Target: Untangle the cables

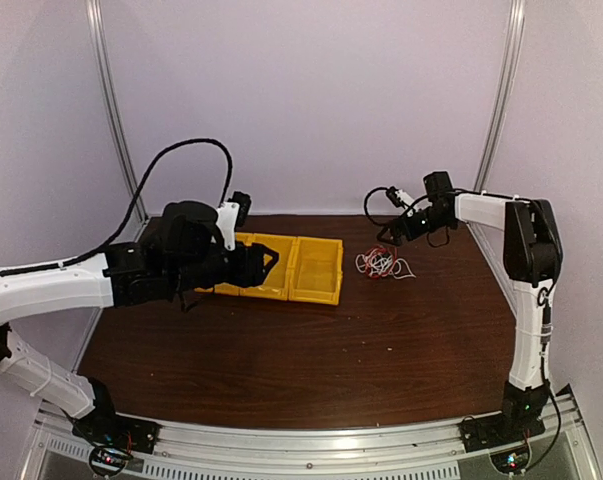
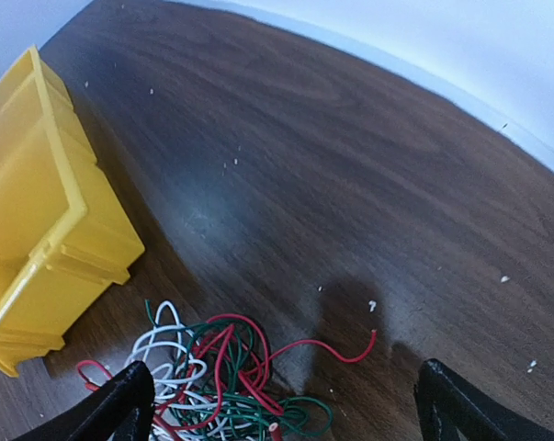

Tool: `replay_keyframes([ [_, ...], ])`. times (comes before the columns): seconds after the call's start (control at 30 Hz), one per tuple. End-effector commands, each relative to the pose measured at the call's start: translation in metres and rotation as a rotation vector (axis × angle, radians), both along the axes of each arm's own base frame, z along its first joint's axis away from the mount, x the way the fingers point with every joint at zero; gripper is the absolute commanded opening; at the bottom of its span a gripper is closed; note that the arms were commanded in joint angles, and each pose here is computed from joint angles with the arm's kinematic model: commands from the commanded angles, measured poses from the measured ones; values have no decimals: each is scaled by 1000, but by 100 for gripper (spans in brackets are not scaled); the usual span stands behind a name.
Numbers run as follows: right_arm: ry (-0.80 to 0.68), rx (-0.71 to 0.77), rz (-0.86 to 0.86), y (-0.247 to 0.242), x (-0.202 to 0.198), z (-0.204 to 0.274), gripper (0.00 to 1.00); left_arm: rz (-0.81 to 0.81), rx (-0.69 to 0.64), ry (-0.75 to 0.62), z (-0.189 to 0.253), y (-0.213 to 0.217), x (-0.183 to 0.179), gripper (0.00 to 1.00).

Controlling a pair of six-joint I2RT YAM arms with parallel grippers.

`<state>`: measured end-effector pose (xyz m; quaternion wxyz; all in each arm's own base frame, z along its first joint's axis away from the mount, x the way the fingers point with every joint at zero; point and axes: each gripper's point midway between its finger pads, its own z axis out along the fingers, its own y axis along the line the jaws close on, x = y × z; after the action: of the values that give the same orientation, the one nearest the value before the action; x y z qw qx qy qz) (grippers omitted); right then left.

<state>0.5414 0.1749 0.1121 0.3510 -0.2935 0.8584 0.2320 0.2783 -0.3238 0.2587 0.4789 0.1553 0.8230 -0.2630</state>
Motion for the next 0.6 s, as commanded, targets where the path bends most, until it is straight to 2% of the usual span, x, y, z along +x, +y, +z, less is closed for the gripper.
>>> replay_keyframes([
  [0.0,104,-93,92,15,-26,-31,100,-8,24,-48,-10,13,-10,62],
  [0.07,142,-143,187,26,-50,-42,94,-22,4,-85,-7,19,-16,62],
  [0.23,292,-130,352,36,-132,-57,69,-53,22,-165,-10,31,-25,62],
  [0.43,367,-168,533,58,-245,-52,62,-29,118,-196,-26,44,-23,63],
  [0.57,385,-154,698,92,-302,-33,57,-5,153,-192,-38,48,-19,63],
])
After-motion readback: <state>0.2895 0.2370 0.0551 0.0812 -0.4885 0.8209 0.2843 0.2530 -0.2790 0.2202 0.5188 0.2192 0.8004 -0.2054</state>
